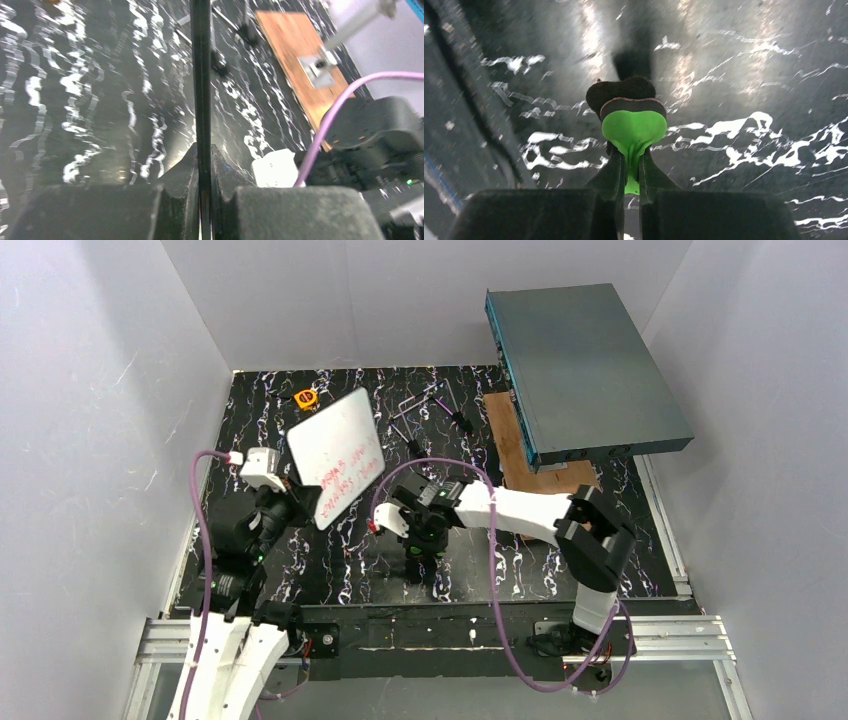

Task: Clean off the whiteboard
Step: Place the whiteboard eraser at the center of the board.

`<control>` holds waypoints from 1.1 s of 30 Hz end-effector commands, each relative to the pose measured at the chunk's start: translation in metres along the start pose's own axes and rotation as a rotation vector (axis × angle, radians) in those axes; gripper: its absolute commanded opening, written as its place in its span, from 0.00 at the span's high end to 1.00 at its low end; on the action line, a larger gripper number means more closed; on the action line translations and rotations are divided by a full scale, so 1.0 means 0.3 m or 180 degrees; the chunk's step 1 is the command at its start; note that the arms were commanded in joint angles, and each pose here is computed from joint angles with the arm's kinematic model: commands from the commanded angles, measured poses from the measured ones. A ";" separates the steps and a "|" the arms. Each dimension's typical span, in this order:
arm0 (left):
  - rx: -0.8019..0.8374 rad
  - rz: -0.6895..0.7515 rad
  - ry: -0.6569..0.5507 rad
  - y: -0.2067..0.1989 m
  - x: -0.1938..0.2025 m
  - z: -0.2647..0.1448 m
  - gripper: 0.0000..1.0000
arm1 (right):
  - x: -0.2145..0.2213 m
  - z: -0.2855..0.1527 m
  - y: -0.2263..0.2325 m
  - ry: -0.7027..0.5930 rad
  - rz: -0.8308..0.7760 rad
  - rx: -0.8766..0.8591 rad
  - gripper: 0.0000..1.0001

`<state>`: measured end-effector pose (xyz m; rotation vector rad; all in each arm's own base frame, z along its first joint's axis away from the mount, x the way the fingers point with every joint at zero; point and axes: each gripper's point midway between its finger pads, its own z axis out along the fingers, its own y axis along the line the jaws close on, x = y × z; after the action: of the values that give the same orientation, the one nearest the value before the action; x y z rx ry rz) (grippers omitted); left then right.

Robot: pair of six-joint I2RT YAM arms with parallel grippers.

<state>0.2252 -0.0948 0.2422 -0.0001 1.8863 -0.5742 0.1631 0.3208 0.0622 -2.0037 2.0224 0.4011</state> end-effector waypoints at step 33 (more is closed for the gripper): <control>-0.0607 0.0431 -0.1003 0.038 -0.224 -0.286 1.00 | -0.100 0.048 -0.104 -0.0149 0.0305 -0.0185 0.33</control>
<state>0.1802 -0.0254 0.2739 -0.0798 1.7647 -0.1975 0.1937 0.3451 0.0461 -1.9160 2.1386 0.4531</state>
